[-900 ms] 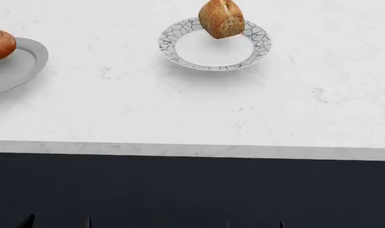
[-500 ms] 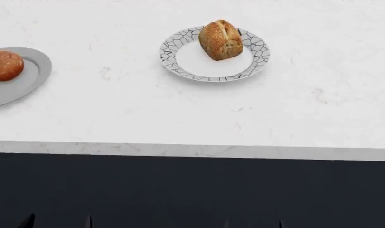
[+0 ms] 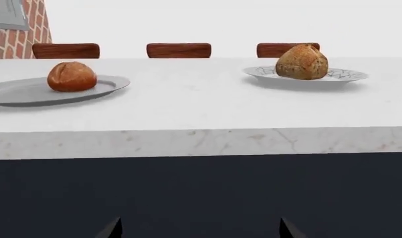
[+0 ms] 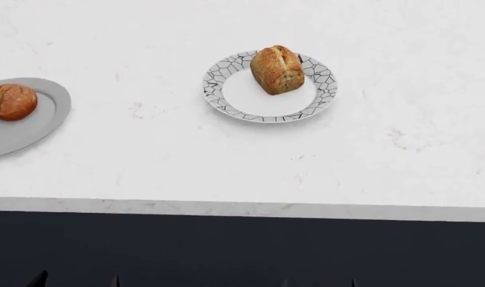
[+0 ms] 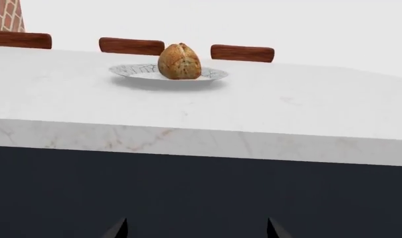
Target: Place all breads on the cutting board.
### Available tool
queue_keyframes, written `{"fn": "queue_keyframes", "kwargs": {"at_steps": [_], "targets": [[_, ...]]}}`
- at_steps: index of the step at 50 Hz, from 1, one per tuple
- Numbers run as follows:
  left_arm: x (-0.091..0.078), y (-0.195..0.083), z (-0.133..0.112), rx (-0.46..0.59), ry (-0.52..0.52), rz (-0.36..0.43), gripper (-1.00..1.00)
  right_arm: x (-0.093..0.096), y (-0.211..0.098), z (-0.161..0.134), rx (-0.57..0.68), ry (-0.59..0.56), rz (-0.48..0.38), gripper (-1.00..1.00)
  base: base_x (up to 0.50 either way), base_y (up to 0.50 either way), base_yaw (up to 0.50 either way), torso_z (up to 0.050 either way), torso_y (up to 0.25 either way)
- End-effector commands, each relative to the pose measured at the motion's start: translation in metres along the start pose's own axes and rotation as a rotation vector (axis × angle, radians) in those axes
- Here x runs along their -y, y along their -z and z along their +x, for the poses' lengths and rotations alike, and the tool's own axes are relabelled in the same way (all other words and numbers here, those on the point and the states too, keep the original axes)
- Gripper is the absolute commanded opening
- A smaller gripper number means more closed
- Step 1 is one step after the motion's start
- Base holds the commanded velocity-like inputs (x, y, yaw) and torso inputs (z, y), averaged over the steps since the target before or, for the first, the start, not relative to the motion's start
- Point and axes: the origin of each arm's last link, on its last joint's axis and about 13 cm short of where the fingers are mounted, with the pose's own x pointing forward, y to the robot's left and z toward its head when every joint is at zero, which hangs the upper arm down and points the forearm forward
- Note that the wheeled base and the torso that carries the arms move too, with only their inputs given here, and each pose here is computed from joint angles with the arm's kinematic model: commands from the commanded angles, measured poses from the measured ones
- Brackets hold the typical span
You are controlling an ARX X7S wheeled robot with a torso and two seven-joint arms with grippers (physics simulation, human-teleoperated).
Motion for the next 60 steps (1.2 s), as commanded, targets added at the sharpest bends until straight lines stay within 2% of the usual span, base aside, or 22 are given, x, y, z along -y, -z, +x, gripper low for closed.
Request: {"fn": "queue_keyframes", "kwargs": {"at_steps": [1,5,15,18,20,25,30,37,39,41,42,43,48,51,53,54,60], "targets": [[0.001,0.001,-0.001,0.002,0.02,0.006,1.0,0.0,0.001,-0.001,0.005,-0.001,-0.006,1.0,0.0,0.0,0.0,0.05,0.0],[0.001,0.0,-0.001,0.004,0.015,0.008,1.0,-0.002,0.001,-0.002,0.01,-0.003,-0.033,1.0,0.0,0.0,0.0,0.05,0.0],[0.001,0.001,-0.001,0.007,0.012,0.007,1.0,-0.002,0.001,-0.001,0.01,-0.002,-0.035,1.0,0.0,0.0,0.0,0.05,0.0],[0.001,-0.001,-0.002,0.018,-0.005,0.002,1.0,-0.001,0.0,-0.001,0.009,0.0,-0.021,1.0,0.0,0.0,0.0,0.05,0.0],[0.0,-0.005,0.0,0.005,-0.02,0.005,1.0,0.0,-0.012,-0.001,0.018,-0.015,0.005,1.0,0.0,0.0,0.0,0.0,0.0],[-0.008,-0.063,0.0,-0.007,-0.081,-0.027,1.0,0.012,-0.068,-0.003,0.076,-0.002,-0.006,1.0,0.0,0.0,0.0,0.0,0.0],[-0.014,-0.129,-0.003,0.002,-0.061,-0.063,1.0,0.025,-0.136,-0.005,0.139,-0.013,-0.055,1.0,0.0,0.0,0.0,0.0,0.0],[-0.018,-0.21,-0.013,0.06,-0.012,-0.001,1.0,0.038,-0.201,-0.009,0.214,-0.015,-0.144,1.0,0.0,0.0,0.0,0.0,0.0],[-0.026,-0.228,-0.007,0.067,-0.081,0.02,1.0,0.046,-0.22,-0.008,0.239,-0.007,-0.16,1.0,0.0,0.0,0.0,0.0,0.0],[-0.026,-0.25,-0.007,0.091,-0.097,0.037,1.0,0.056,-0.242,-0.01,0.26,0.008,-0.17,1.0,0.0,0.0,0.0,0.0,0.0],[-0.024,-0.257,-0.012,0.089,-0.08,0.041,1.0,0.058,-0.249,-0.012,0.268,0.012,-0.18,1.0,0.0,0.0,0.0,0.0,0.0],[-0.023,-0.264,-0.018,0.085,0.012,0.047,1.0,0.061,-0.255,-0.012,0.273,0.022,-0.185,1.0,0.0,0.0,0.0,0.0,0.0],[-0.023,-0.287,-0.023,0.088,0.045,0.056,1.0,0.066,-0.281,-0.014,0.253,0.025,-0.215,1.0,0.0,0.0,0.0,0.0,0.0],[-0.021,-0.299,-0.022,0.092,0.078,0.026,1.0,0.065,-0.294,-0.016,0.272,0.024,-0.214,1.0,0.0,0.0,0.0,0.0,0.0],[-0.024,-0.309,-0.024,0.139,0.049,0.032,1.0,0.068,-0.304,-0.019,0.305,0.052,-0.218,1.0,0.0,0.0,0.0,0.0,0.0],[-0.027,-0.314,-0.026,0.15,0.042,0.011,1.0,0.07,-0.308,-0.019,0.312,0.099,-0.229,1.0,0.0,0.0,0.0,0.0,0.0],[-0.033,-0.326,-0.027,0.176,0.014,-0.014,1.0,0.07,-0.322,-0.024,0.34,0.079,-0.236,1.0,0.03,0.0,0.0,0.0,0.0]]}}
